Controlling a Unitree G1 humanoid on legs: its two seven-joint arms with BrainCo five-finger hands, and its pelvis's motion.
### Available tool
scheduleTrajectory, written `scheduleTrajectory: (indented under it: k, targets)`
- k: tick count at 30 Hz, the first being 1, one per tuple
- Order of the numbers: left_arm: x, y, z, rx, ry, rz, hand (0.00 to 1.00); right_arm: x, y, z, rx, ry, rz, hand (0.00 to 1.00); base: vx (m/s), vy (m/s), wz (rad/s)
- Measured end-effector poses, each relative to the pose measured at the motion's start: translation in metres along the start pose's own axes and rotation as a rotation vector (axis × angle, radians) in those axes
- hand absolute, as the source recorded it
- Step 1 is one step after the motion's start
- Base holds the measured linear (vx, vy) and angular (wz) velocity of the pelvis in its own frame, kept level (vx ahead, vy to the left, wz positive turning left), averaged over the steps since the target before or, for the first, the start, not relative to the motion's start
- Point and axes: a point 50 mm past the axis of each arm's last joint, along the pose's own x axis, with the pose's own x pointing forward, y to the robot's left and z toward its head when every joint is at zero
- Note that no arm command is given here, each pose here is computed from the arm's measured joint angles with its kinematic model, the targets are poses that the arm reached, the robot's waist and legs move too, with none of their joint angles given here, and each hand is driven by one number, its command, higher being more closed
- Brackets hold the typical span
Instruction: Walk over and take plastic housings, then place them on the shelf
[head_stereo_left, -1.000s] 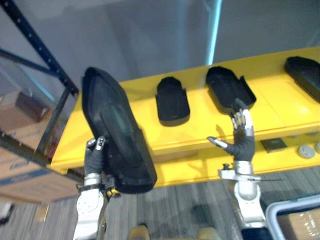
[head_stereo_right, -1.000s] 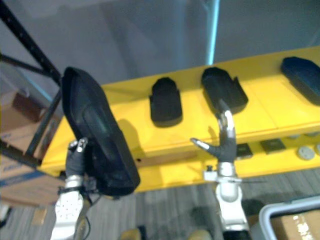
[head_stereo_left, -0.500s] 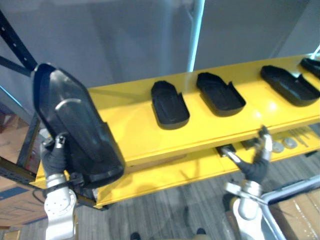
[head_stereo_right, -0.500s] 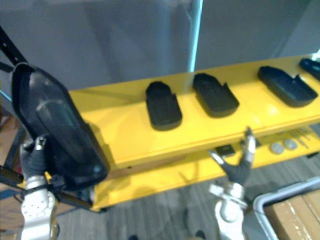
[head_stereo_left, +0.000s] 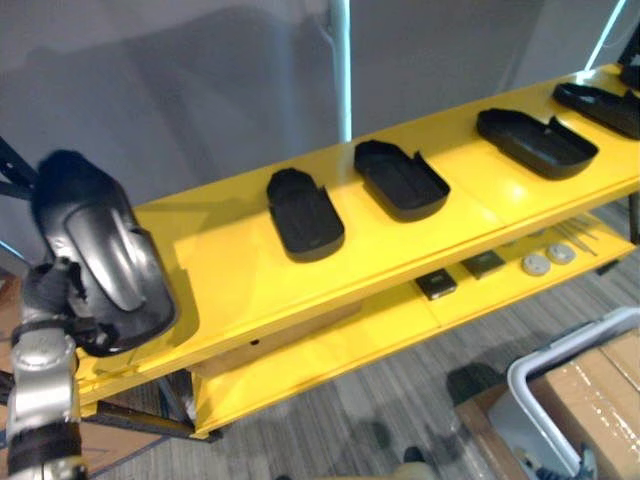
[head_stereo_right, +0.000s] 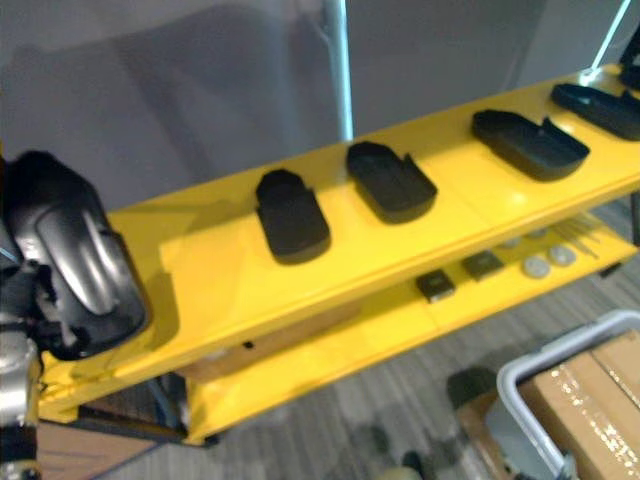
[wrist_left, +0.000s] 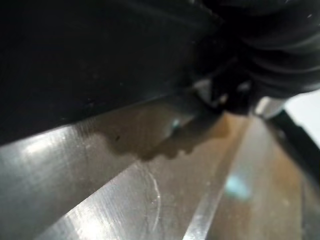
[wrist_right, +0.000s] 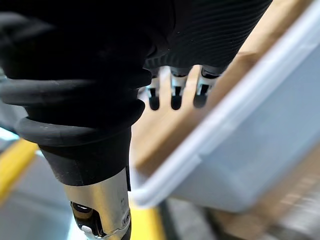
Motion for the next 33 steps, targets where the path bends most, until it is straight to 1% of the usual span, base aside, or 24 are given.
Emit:
scheduleTrajectory:
  k: [2,4,6,9,11,13,17,21,27,30,33]
  targets:
    - [0.008,-0.001,0.002,0.023,0.04,-0.026,1.0,0.0,0.003,-0.003,-0.01,0.023,0.028,0.0,0.02,0.009,-0.15]
    - [0.018,0.0,0.007,0.031,0.078,-0.035,1.0,-0.003,0.011,-0.011,-0.031,0.061,0.101,0.0,0.05,0.003,0.01]
    - [0.025,0.002,0.017,0.005,0.082,-0.027,1.0,-0.007,0.019,-0.018,-0.047,0.101,0.176,0.0,0.04,-0.002,-0.02]
    - [0.033,0.007,0.042,0.02,0.031,-0.018,1.0,-0.012,0.031,-0.029,-0.026,0.186,0.299,0.0,0.01,-0.002,0.0]
    - [0.036,0.006,0.051,0.008,0.013,-0.017,1.0,-0.013,0.034,-0.034,-0.002,0.224,0.332,0.0,0.0,0.0,0.0]
    - [0.037,0.003,0.055,0.031,0.006,-0.026,1.0,-0.014,0.036,-0.038,0.055,0.265,0.357,0.0,-0.02,-0.003,-0.05]
    - [0.039,-0.001,0.063,0.058,-0.012,-0.035,1.0,-0.015,0.039,-0.04,0.09,0.298,0.422,0.0,-0.05,-0.002,-0.05]
    - [0.041,0.0,0.061,0.071,0.019,-0.045,1.0,-0.011,0.044,-0.036,0.093,0.302,0.454,0.0,-0.11,0.002,-0.03]
    - [0.042,0.002,0.038,0.078,0.145,-0.047,1.0,-0.008,0.042,-0.035,0.106,0.307,0.446,0.0,-0.02,-0.004,0.0]
    - [0.044,0.01,0.046,0.075,0.14,-0.02,1.0,-0.005,0.049,-0.028,0.119,0.286,0.47,0.0,0.0,0.002,-0.03]
    - [0.045,0.011,0.052,0.064,0.126,-0.016,1.0,-0.003,0.051,-0.025,0.124,0.276,0.477,0.0,0.0,0.0,0.0]
